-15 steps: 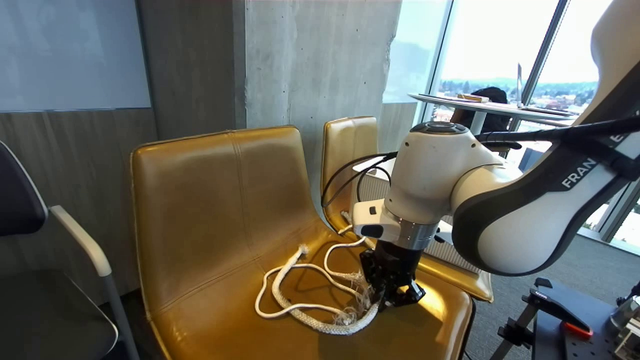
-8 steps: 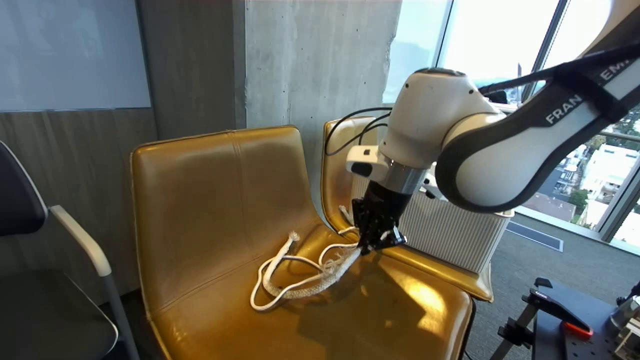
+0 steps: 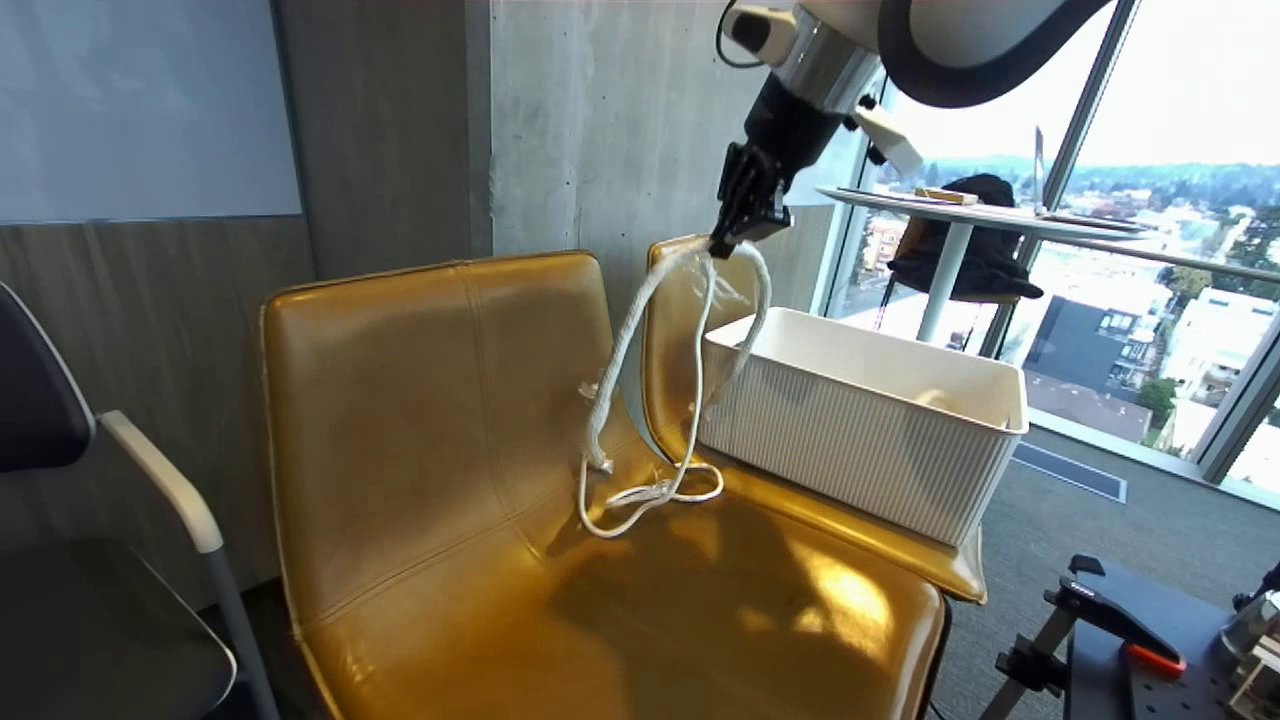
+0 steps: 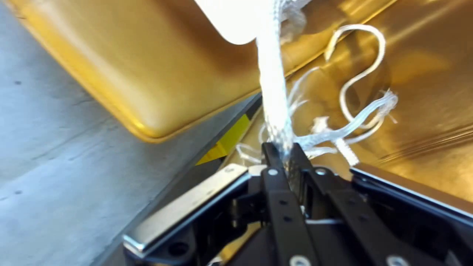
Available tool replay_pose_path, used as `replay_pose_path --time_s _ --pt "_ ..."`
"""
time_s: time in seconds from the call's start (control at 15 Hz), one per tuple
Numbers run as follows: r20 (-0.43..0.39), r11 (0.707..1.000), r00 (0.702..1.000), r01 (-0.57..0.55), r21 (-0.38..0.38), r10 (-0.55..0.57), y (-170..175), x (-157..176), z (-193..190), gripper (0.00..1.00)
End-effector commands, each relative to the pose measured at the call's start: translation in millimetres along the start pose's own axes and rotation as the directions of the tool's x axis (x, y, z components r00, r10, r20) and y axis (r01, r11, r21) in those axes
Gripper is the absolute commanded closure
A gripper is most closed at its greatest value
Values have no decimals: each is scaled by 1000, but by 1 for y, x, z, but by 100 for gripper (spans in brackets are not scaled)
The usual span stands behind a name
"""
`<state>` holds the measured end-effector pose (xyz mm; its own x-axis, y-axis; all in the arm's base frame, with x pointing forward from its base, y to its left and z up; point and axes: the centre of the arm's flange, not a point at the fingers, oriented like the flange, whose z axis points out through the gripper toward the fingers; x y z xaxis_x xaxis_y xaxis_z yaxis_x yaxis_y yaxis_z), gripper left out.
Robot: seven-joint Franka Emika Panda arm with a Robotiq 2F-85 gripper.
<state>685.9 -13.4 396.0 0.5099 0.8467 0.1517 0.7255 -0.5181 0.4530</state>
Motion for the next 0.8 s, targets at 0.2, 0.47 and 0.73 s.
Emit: replay_pose_path --time_s 0.2,0.47,0.73 --pt "-42 960 978 -207 -187 203 136 -28 -128 97" --pt "-66 918 960 -280 -281 272 176 -57 -191 97" --pt "-72 888 946 -321 -331 315 187 -89 -237 97"
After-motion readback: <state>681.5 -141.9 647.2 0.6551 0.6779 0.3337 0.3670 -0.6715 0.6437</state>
